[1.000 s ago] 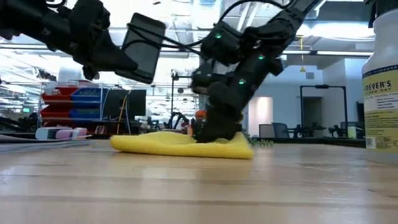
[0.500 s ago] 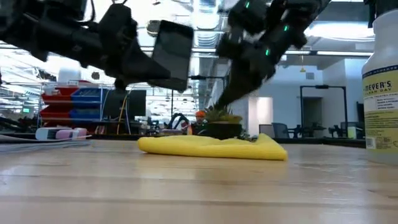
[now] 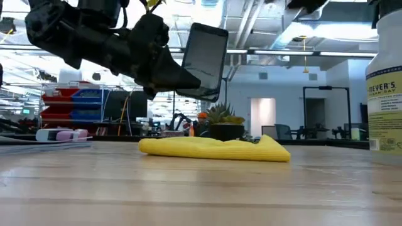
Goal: Apply microfiber cloth
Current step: Spray the cellphone with the bottle cleaner
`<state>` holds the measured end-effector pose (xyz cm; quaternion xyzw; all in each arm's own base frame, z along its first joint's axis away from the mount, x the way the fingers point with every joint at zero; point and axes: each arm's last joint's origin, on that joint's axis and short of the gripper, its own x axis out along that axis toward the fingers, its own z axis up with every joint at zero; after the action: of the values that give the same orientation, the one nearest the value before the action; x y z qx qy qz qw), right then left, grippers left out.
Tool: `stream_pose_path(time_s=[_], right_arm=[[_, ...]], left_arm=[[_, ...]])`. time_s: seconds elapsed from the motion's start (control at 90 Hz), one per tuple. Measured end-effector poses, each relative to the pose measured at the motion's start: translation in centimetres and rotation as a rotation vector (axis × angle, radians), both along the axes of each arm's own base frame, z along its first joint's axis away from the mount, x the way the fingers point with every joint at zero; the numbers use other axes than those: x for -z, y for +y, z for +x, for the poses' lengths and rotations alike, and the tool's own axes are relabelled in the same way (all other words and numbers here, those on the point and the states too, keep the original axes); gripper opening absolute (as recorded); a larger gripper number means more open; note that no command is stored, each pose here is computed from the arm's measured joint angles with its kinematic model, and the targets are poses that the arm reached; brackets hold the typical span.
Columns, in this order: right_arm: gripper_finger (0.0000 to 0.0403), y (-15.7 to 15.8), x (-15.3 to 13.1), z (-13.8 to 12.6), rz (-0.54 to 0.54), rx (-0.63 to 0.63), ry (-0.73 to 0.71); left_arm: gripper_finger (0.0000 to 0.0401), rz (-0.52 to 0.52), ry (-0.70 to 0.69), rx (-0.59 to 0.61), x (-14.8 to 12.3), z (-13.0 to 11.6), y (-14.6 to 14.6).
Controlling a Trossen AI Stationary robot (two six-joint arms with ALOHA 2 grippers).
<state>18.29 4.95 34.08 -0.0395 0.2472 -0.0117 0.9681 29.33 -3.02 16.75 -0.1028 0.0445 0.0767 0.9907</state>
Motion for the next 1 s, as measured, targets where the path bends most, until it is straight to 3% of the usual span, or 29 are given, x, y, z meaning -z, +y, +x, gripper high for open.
stream_pose_path(time_s=[0.156,0.289,0.433,0.678,0.822,0.922,1.0], right_arm=[[0.0033,0.4,-3.4,-4.0,0.193,-0.082,-0.113],[0.0072,1.8,-4.8,-5.5,0.372,-0.168,-0.108],[0.0134,4.6,-3.0,-5.2,0.534,-0.172,0.067],[0.0242,10.6,0.4,-4.8,0.762,-0.036,0.372],[0.0261,13.5,2.8,-5.5,0.806,0.115,0.516],[0.0261,14.7,4.7,-6.3,0.753,0.249,0.614],[0.0261,15.7,5.8,-7.0,0.691,0.309,0.562]], left_arm=[[0.0009,-0.003,-0.001,-0.014,0.0,0.1,0.6],[0.0009,-0.017,-0.004,-0.032,0.0,0.1,1.1],[0.0009,-0.029,-0.004,-0.047,0.0,0.1,1.5],[0.0009,-0.030,-0.005,-0.052,0.0,0.1,1.7],[0.0009,-0.019,-0.003,-0.051,0.0,0.1,1.7],[0.0009,-0.014,-0.001,-0.028,0.0,0.1,1.6],[0.0009,0.000,0.003,-0.023,0.0,0.1,1.6]])
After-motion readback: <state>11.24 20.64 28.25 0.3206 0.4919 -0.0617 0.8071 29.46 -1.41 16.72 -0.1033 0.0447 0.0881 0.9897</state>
